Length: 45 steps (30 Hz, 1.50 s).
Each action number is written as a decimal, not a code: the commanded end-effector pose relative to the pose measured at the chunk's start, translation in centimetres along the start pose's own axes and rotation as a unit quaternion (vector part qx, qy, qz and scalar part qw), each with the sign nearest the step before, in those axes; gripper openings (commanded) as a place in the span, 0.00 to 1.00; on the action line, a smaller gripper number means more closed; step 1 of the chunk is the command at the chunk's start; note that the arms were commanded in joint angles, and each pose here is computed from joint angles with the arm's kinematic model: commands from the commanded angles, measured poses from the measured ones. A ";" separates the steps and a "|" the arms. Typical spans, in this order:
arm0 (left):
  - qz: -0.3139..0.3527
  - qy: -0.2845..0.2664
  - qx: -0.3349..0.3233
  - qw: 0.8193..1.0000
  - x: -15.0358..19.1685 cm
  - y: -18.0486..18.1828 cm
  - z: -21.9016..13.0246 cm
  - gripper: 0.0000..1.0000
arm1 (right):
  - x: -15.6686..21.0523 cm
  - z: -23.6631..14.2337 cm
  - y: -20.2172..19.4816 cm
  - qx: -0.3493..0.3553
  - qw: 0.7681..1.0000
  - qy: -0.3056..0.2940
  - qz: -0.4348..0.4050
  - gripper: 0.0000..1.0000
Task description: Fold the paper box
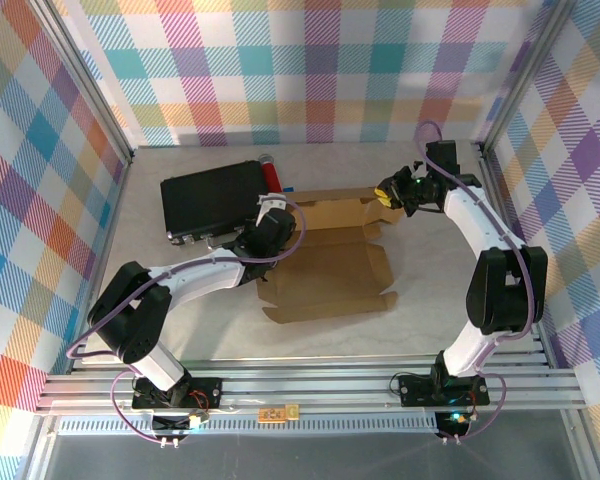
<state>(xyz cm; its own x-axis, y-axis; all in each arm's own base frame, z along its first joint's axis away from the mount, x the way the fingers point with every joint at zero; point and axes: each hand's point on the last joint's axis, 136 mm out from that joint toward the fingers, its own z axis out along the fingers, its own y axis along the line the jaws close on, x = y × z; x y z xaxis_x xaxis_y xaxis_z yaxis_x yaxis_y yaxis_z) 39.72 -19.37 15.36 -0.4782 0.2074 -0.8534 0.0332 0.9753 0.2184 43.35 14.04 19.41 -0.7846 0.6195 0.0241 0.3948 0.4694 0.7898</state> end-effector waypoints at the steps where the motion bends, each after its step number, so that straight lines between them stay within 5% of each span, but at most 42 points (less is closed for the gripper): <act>1: -0.025 -0.004 0.015 1.000 -1.3 0.2 -0.3 0.00 | 0.1 0.2 0.6 -0.017 1.000 0.003 0.014 0.06; 4: -0.047 -0.001 0.028 0.998 -1.6 0.5 -0.4 0.00 | -0.5 -0.5 1.4 -0.035 0.999 -0.009 0.028 0.05; 10: -0.096 0.011 0.058 0.994 -2.6 1.8 -1.2 0.00 | -2.0 -4.5 3.2 -0.067 0.994 -0.081 0.011 0.52; 15: -0.112 0.030 0.079 0.990 -3.3 2.7 -1.7 0.00 | -0.7 -4.9 -1.6 -0.029 0.994 -0.106 -0.016 0.60; 20: -0.117 0.056 0.078 0.988 -3.2 3.4 -1.9 0.00 | 1.0 -2.1 -6.8 -0.002 0.996 -0.082 -0.040 0.54; 33: -0.114 0.083 0.078 0.987 -3.2 3.5 -1.8 0.00 | 1.4 3.1 -8.6 0.064 0.991 -0.034 -0.109 0.43; 40: -0.112 0.094 0.074 0.987 -2.9 3.6 -1.6 0.00 | 2.3 2.9 -5.8 0.073 0.982 -0.043 -0.170 0.09; 45: -0.122 0.102 0.060 0.985 -2.9 3.8 -1.4 0.00 | 4.2 2.4 -4.9 0.136 0.961 -0.065 -0.234 0.00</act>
<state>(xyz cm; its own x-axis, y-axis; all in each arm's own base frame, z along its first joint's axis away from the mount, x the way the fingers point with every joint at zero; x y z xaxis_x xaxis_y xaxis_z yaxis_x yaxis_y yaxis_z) 39.44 -16.37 18.31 -0.6580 0.0017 -0.7530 0.0233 0.9996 -0.0182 40.06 15.54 12.36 -0.8500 0.4352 -0.2969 0.1951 0.7835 0.5900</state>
